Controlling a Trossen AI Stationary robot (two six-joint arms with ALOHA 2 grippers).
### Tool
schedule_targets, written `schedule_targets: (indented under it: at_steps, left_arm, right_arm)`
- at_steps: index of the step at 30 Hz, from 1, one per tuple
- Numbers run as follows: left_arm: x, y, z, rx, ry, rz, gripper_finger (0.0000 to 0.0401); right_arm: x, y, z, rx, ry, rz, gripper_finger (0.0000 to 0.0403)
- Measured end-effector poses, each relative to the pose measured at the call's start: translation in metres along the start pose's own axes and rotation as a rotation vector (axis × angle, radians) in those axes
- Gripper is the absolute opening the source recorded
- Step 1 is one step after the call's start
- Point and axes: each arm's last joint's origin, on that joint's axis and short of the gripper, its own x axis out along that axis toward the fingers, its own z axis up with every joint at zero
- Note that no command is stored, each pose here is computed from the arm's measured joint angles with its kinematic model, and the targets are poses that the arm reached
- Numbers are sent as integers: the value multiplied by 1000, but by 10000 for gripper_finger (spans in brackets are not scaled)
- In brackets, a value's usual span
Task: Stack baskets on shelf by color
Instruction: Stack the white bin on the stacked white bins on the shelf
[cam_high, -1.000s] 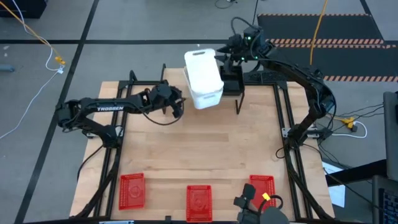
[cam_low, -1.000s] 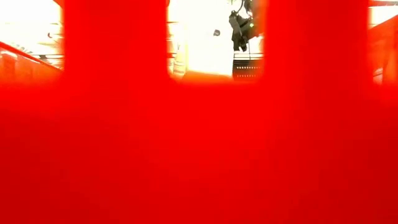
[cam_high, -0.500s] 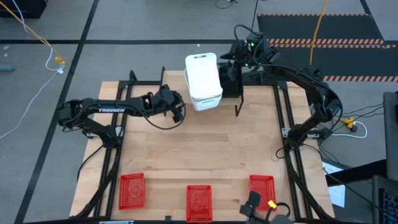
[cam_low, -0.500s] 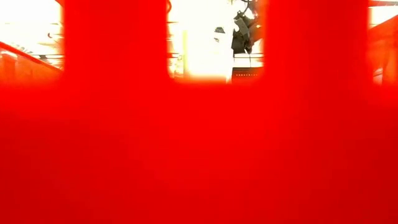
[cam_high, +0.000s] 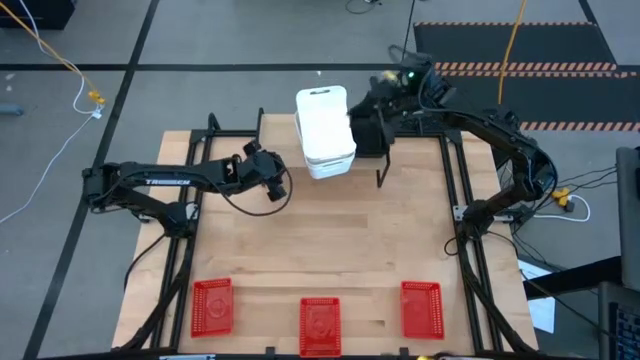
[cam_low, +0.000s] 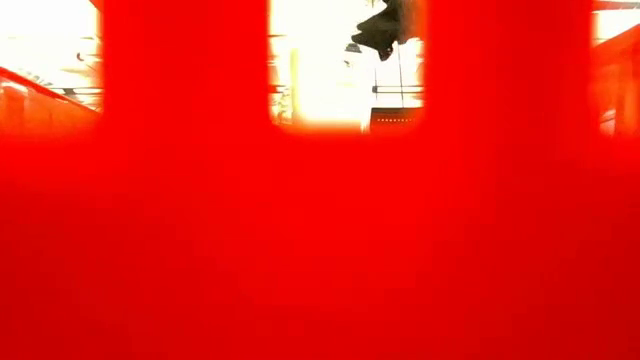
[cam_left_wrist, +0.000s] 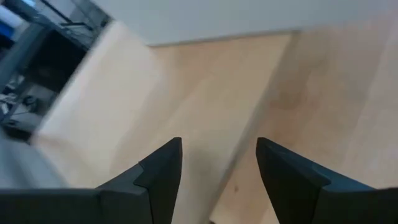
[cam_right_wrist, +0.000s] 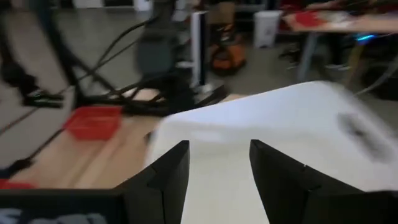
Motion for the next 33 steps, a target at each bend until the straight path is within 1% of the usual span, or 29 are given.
schedule_targets:
  at_steps: [2, 7, 11, 13, 19, 24, 33]
  left_arm:
    - [-9, 5, 1, -32, -14, 23, 207]
    - [-30, 13, 0, -121, -40, 20, 207]
    - [-42, 9, -2, -130, -48, -11, 207]
    - [-46, 7, -2, -127, -52, -23, 207]
    - [-51, -2, -1, -133, -74, -21, 207]
    - [-55, -8, -1, -129, -86, -39, 207]
    - [-57, -9, -1, -122, -90, -24, 207]
  right_arm:
    - [13, 13, -2, -29, 42, 38, 164]
    - [43, 44, -6, -177, 220, -49, 164]
    - [57, 63, -5, -227, 248, -9, 164]
    - [62, 70, -4, -248, 253, -15, 164]
    - [68, 74, -3, -307, 321, -164, 157]
    - [69, 74, -7, -295, 347, -155, 126]
    - [68, 75, -8, -287, 363, -148, 48]
